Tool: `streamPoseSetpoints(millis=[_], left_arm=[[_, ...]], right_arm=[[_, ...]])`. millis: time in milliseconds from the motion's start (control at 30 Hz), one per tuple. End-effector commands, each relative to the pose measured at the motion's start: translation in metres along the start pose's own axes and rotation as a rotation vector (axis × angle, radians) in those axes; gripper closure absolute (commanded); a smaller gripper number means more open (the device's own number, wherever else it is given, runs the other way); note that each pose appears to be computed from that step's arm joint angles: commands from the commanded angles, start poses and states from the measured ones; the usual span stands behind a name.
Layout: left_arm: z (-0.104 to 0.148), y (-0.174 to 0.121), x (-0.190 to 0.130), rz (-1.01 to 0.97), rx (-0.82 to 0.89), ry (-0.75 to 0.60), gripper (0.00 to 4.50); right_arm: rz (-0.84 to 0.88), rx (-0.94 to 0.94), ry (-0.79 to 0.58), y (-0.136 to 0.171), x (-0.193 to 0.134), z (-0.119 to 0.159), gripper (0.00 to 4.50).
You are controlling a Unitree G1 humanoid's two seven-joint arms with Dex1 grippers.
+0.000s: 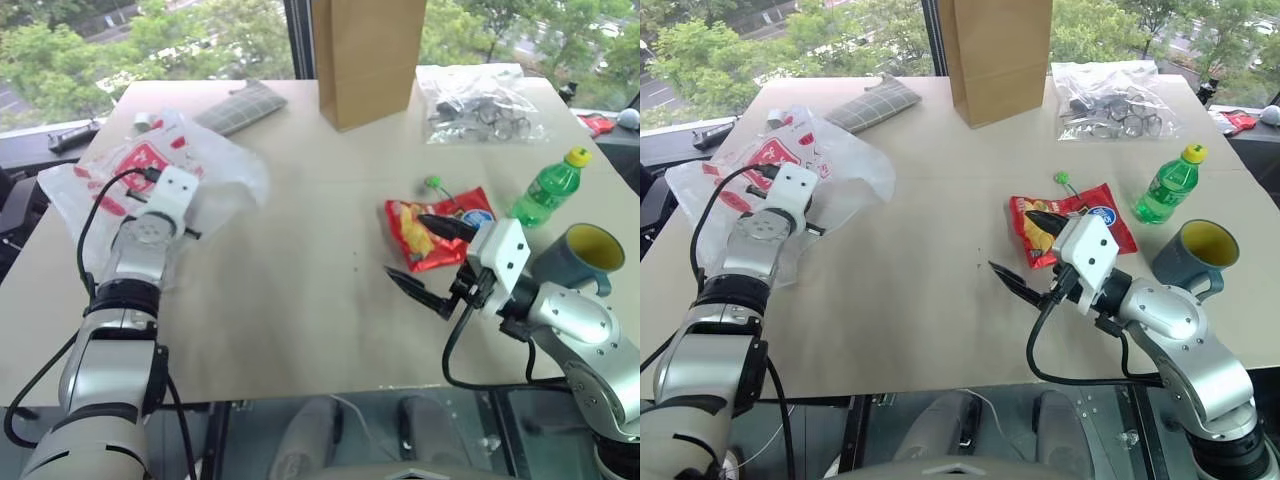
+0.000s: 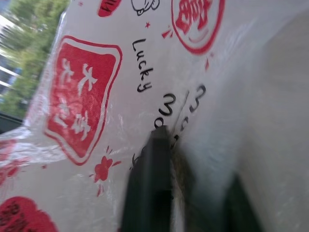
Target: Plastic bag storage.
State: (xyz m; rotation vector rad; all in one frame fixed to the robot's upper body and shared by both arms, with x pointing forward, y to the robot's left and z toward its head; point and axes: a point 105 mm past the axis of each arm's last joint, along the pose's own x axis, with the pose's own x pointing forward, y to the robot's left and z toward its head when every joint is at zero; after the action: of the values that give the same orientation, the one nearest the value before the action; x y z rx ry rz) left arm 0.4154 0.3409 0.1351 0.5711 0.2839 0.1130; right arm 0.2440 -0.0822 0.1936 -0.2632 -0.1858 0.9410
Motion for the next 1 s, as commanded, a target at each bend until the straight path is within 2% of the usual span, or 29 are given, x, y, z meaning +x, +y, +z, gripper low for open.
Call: streamPoseSetpoints(millis=[33, 233, 333, 500, 567, 700, 833, 1000], left_arm=[[0.035, 0.004, -0.010, -0.174, -0.227, -0.152, 4.46], [0.072, -0.023, -0.068, -0.636, -0.481, -0.276, 4.46], [0.088, -0.043, -0.097, -0.777, -0.508, -0.291, 4.46], [0.117, -0.064, -0.117, -0.807, -0.594, -0.301, 4.46], [0.121, -0.068, -0.118, -0.768, -0.590, -0.291, 4.46], [0.131, -0.064, -0.119, -0.687, -0.610, -0.307, 4.46], [0.144, -0.059, -0.124, -0.692, -0.607, -0.340, 4.46], [0.147, -0.055, -0.125, -0.687, -0.589, -0.344, 4.46]], right_arm=[[-0.003, -0.050, -0.041, 0.004, -0.002, 0.011, 0.00], [-0.025, -0.056, -0.031, 0.001, -0.004, 0.006, 0.00], [-0.035, -0.057, -0.027, 0.001, -0.003, 0.004, 0.00], [-0.062, -0.069, 0.032, -0.003, -0.003, -0.006, 0.00], [-0.127, -0.113, 0.141, -0.012, -0.004, -0.022, 0.00], [-0.170, -0.247, 0.279, -0.023, -0.003, -0.045, 0.00], [-0.151, -0.438, 0.384, -0.029, -0.007, -0.065, 0.00], [-0.135, -0.530, 0.414, -0.029, -0.002, -0.074, 0.00]])
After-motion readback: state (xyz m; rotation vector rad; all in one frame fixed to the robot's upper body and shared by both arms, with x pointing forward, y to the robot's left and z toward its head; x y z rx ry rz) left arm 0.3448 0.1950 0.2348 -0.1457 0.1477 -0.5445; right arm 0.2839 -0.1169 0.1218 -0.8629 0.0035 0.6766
